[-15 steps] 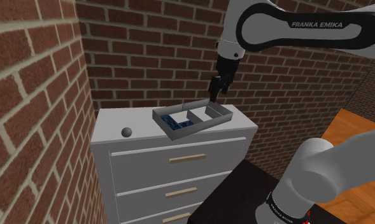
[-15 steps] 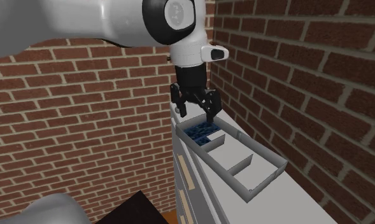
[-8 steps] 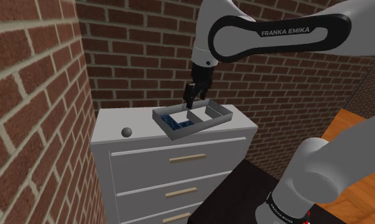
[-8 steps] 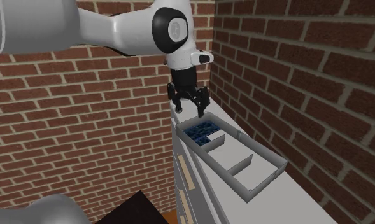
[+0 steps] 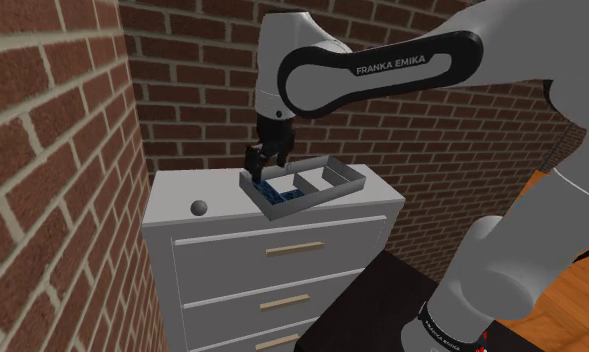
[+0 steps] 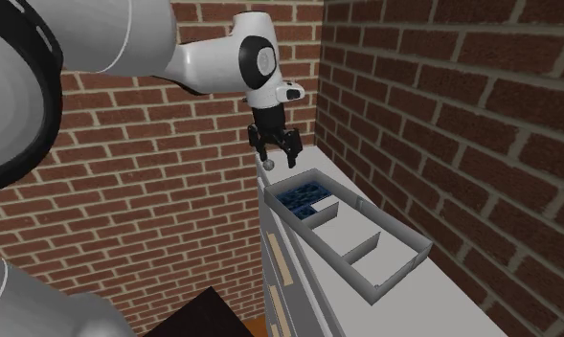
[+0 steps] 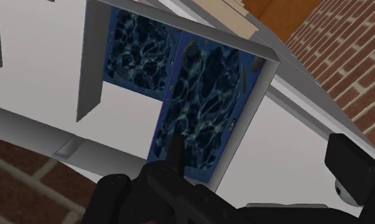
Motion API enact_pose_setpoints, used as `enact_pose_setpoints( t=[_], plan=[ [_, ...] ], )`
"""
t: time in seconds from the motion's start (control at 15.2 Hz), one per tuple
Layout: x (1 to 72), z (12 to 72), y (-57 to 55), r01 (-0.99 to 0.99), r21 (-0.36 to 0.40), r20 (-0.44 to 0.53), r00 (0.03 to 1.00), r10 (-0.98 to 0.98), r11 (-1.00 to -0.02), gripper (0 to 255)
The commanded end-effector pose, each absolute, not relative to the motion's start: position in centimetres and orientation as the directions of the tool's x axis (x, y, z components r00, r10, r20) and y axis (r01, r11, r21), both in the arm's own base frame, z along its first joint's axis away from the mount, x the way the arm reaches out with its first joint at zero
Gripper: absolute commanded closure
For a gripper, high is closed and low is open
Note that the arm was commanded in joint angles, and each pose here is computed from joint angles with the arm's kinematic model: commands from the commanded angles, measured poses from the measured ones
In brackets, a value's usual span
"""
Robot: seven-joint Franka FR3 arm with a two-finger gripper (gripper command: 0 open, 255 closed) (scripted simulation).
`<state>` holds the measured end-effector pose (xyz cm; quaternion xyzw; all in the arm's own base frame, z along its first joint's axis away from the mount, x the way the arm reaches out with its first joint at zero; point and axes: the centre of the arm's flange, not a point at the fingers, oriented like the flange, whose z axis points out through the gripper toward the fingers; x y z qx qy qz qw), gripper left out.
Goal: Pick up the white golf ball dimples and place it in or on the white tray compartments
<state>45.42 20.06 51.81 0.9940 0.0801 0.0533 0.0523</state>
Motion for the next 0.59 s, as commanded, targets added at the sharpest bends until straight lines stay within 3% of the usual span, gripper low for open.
enact_pose_setpoints(
  t=[0.0, 0.53],
  plan=[
    [47.1, 50.7, 22.4, 0.159, 0.113, 0.103, 0.980, 0.171, -0.981, 0],
    [52.1, 47.3, 30.9, 0.183, 0.120, 0.123, 0.973, 0.198, -0.976, 0]
  ],
)
